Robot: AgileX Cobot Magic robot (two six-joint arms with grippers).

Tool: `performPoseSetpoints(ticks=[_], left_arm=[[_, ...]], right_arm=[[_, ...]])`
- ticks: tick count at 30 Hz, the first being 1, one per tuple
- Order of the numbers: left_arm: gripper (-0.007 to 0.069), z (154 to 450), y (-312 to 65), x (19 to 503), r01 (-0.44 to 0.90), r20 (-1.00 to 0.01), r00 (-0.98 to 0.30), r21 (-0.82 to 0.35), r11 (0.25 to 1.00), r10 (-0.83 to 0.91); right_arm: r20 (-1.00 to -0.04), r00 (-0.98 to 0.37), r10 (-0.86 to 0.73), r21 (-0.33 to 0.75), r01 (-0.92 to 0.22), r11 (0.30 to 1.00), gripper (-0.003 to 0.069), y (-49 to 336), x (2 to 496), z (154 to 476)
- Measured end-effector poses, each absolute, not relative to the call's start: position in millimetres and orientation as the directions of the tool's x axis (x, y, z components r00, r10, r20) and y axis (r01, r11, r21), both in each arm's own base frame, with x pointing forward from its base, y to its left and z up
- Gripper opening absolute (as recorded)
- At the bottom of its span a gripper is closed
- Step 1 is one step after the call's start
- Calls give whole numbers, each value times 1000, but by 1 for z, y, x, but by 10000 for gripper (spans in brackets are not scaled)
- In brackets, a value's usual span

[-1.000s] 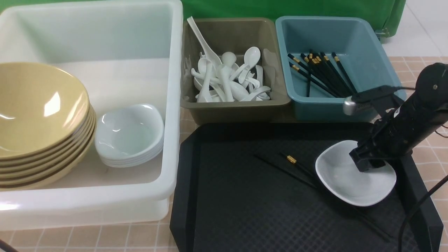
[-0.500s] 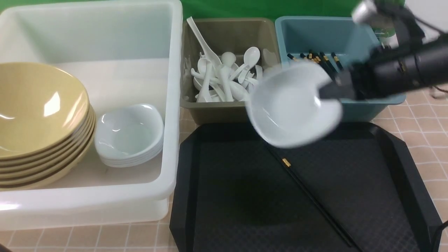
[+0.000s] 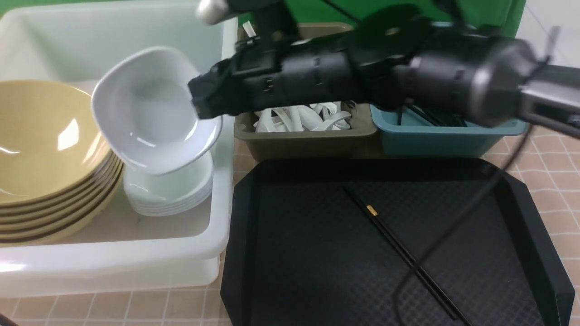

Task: On brown table put chopsticks spoon bowls plates into blue grey white boxes.
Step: 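Place the white bowl into the white bin on top of the stacked bowls with the right gripper, then grasp the chopsticks with the right gripper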

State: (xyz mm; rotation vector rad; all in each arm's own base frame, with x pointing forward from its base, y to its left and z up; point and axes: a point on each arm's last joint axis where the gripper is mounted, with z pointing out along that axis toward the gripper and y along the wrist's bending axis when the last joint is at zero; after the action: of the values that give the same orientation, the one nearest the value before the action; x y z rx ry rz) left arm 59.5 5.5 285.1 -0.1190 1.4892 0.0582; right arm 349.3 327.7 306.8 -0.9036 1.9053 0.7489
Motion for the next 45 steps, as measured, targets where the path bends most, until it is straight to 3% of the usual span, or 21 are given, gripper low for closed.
performPoseSetpoints(ticks=[4, 11, 19, 21, 24, 28, 31, 35, 38, 39, 42, 45], left_arm=[[1, 285, 5, 59, -111, -996, 79, -44, 993, -35], [1, 285, 5, 60, -110, -997, 76, -41, 993, -33], [1, 285, 5, 60, -110, -997, 76, -42, 993, -34], [1, 285, 5, 60, -110, -997, 76, -42, 993, -34], [1, 285, 5, 60, -111, -996, 77, -42, 993, -34], [1, 285, 5, 59, -111, -996, 79, -42, 993, -34], [1, 285, 5, 59, -111, -996, 79, -42, 993, -34], [1, 285, 5, 59, -111, -996, 79, -42, 993, -34], [1, 285, 5, 59, -112, -996, 80, -42, 993, -34], [1, 285, 5, 59, -112, -996, 80, -42, 993, -34], [1, 285, 5, 59, -109, -996, 81, -42, 993, -34], [1, 285, 4, 60, -91, -996, 81, -43, 995, -36]], right_arm=[[-793, -420, -441, 93, -799, 594, 74, 346, 365, 300], [-721, -520, -457, 116, -741, 661, 117, 368, 383, 288], [-712, -538, -451, 126, -731, 671, 421, 369, 384, 289], [-702, -538, -467, 123, -737, 665, 483, 366, 381, 295], [-694, -539, -477, 119, -740, 662, 519, 360, 378, 306], [-724, -511, -463, 96, -739, 667, 534, 334, 372, 348], [-755, -478, -449, 47, -723, 690, 536, 290, 364, 396], [-704, -530, -472, -13, -655, 755, 536, 226, 352, 414], [-525, -685, -504, -5, -591, 807, 526, 183, 347, 371], [-513, -695, -503, -6, -583, 812, 524, 178, 347, 368], [-305, -807, -505, 30, -538, 842, 482, 163, 335, 285], [-202, -808, -554, 39, -572, 819, 443, 172, 311, 219]])
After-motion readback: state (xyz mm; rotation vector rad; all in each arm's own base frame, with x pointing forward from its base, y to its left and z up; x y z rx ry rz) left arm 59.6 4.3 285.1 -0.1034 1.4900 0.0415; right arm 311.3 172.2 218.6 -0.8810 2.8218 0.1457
